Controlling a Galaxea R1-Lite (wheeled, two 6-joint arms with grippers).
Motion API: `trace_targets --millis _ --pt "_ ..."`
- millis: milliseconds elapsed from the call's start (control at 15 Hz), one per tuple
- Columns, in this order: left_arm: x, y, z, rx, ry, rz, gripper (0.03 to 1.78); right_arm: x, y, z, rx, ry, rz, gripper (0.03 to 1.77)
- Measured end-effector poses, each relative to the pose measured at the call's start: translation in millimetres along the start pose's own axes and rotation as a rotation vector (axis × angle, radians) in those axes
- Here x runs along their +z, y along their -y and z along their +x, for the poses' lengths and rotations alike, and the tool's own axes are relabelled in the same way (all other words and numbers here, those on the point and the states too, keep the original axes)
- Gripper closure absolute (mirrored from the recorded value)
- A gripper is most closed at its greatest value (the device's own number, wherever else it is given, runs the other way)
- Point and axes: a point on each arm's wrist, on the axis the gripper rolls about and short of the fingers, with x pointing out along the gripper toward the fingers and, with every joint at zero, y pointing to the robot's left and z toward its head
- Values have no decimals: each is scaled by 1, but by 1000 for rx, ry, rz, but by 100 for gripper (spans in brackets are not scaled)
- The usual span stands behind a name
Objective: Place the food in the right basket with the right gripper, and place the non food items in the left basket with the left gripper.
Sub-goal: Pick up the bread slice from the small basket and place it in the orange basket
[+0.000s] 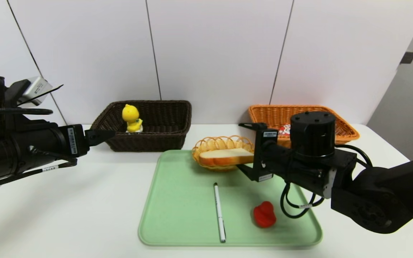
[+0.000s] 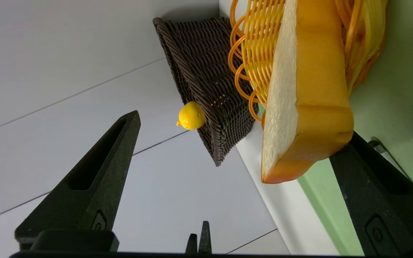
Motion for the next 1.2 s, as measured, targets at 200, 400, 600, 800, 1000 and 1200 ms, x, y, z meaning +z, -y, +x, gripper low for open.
trace_targets --millis 200,400,600,800,1000,1200 --pt "0 0 1 -12 -6 0 12 -1 -2 3 -15 3 -1 9" --pt "-1 0 2 -14 -11 -2 12 -1 -4 6 -32 8 -4 9" --pt "-1 0 3 -15 -12 -2 12 -2 -9 11 -55 16 -4 9" --pt "-1 0 3 -13 -13 -2 12 -2 -10 14 -51 17 -3 9" --pt "-1 0 3 -13 -14 -5 12 -1 -9 15 -58 30 -4 25" --pt "-2 0 3 -15 -16 -8 12 -1 -9 16 -57 47 -6 71"
